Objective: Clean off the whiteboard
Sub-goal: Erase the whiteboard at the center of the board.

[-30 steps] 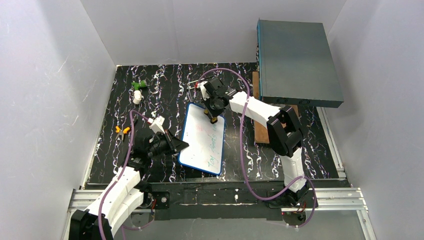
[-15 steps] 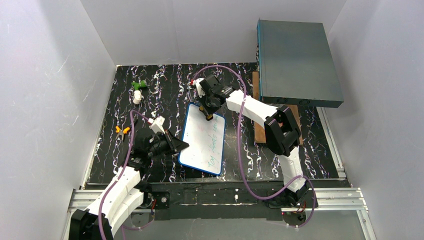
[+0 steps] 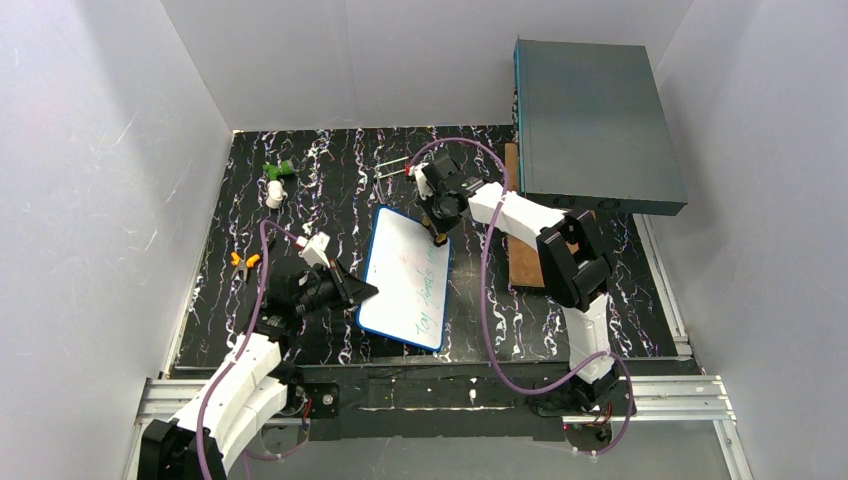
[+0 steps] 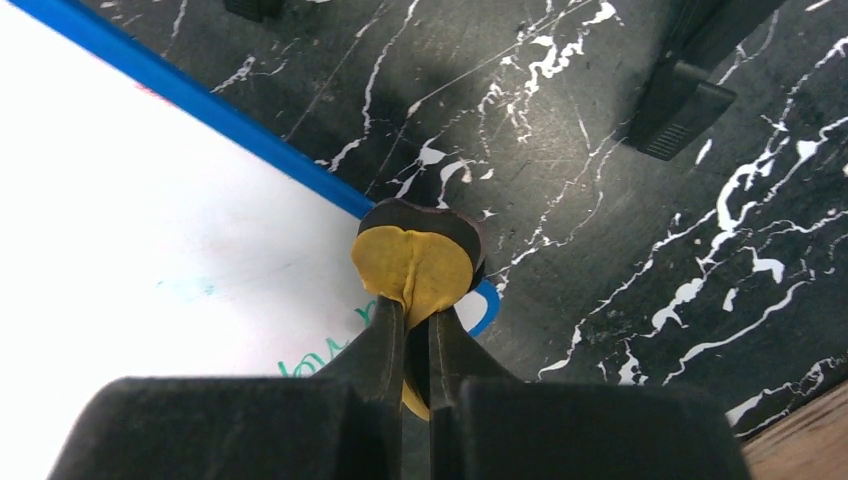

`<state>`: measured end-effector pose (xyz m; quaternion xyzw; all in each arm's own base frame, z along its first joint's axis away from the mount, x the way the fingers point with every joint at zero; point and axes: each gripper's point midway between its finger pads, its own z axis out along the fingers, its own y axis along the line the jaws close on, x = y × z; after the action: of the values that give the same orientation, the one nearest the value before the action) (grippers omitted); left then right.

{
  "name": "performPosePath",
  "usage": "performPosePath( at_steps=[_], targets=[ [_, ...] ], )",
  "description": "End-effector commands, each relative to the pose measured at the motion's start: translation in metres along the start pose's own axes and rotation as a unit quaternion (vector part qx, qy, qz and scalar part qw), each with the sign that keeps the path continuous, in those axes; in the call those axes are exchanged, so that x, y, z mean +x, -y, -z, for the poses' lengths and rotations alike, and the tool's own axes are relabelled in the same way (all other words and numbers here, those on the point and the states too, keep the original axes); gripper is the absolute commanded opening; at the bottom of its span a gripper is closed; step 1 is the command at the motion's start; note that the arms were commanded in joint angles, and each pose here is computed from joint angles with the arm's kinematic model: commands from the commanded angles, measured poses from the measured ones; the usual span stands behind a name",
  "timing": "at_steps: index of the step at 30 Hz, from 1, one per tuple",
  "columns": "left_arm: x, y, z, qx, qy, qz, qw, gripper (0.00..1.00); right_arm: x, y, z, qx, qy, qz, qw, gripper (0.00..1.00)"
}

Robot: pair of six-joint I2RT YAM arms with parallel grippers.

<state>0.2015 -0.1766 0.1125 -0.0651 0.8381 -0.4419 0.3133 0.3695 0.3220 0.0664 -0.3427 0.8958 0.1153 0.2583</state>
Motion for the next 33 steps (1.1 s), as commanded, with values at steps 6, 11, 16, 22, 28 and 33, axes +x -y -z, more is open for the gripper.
performPosePath(
  at_steps=[6,11,16,22,28,33],
  targets=[
    [0.007,0.023,0.004,0.061,-0.024,-0.056,0.996,0.0,-0.016,-0.092,0.045,-0.161,0.035,0.049,0.985,0.01],
    [0.006,0.024,0.004,0.063,-0.023,-0.056,0.996,0.0,-0.012,-0.153,0.075,-0.261,0.042,0.084,0.961,0.01],
    [0.004,0.027,0.006,0.061,-0.02,-0.059,0.996,0.0,0.004,-0.192,0.109,-0.345,0.034,0.122,0.93,0.01],
    [-0.008,0.037,0.01,0.056,-0.021,-0.089,0.994,0.0,-0.003,-0.151,0.148,-0.28,0.101,0.185,0.936,0.01],
    [-0.024,0.057,0.003,0.077,-0.049,-0.127,0.988,0.0,0.053,-0.13,0.186,-0.302,0.126,0.285,0.901,0.01],
    [-0.026,0.078,-0.009,0.138,-0.131,-0.135,0.972,0.0,0.099,-0.122,0.181,-0.299,0.143,0.349,0.877,0.01]
  ],
)
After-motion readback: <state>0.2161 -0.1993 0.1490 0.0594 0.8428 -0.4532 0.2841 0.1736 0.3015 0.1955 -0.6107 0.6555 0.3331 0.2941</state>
